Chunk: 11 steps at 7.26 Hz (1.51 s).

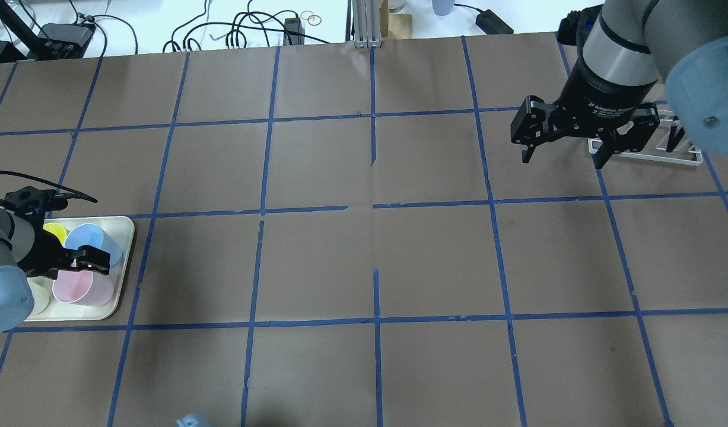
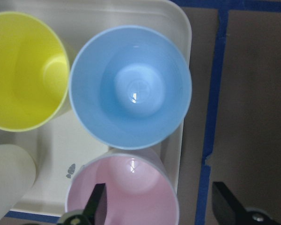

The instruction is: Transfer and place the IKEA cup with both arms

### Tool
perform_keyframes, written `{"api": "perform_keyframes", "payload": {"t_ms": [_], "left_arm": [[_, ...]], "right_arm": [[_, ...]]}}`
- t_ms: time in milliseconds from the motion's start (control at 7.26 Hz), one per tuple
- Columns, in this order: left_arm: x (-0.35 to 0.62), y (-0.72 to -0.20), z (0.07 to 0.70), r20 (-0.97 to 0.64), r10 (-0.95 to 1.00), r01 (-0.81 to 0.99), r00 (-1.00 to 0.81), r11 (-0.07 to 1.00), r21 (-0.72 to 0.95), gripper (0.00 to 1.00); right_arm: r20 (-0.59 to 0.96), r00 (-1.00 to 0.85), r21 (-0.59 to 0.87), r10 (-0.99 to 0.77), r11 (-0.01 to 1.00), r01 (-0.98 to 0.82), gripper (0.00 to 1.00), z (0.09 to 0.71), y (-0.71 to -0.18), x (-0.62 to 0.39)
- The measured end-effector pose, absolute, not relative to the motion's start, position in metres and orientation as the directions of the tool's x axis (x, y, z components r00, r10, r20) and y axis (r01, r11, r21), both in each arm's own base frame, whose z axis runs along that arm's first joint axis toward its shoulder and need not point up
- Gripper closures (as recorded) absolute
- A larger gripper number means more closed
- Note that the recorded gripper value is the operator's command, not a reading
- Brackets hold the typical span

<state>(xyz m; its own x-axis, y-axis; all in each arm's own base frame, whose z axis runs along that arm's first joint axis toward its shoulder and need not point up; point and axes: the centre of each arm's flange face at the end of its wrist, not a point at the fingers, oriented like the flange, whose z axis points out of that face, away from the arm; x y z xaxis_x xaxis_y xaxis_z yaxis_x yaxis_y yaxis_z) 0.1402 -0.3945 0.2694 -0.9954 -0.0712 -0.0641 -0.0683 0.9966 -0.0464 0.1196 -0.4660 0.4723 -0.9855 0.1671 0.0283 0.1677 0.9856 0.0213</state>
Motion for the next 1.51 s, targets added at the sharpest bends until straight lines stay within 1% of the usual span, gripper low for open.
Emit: {"api": "perform_keyframes", "payload": {"t_ms": [413,688,964,1239,1514], "left_arm": [[0.09,-0.428,0.357,-0.018,-0.002,-0.003,-1.0,1.0,0.03,0.0],[0.017,-0.45,0.419,-0.016,-0.052,-0.052,-0.999,0.998,0.041,0.0],[-0.061,-0.45,0.448,-0.019,-0.091,-0.091,-0.996,0.996,0.018,0.0],[-0.12,-0.445,0.463,-0.016,-0.045,-0.044,-0.999,0.999,-0.02,0.0],[-0.137,-0.459,0.475,-0.015,-0.019,-0.019,-1.0,0.999,-0.049,0.0]], "right_arm": [[0.026,-0.986,0.02,0.166,0.986,0.167,0.0,0.472,-0.466,0.12],[0.023,-0.986,0.02,0.166,0.986,0.167,0.0,0.472,-0.466,0.12],[0.023,-0.986,0.021,0.167,0.986,0.167,0.0,0.473,-0.466,0.12],[0.021,-0.986,0.021,0.167,0.986,0.168,0.0,0.473,-0.466,0.121],[0.021,-0.986,0.021,0.166,0.986,0.167,0.0,0.473,-0.466,0.121]]}}
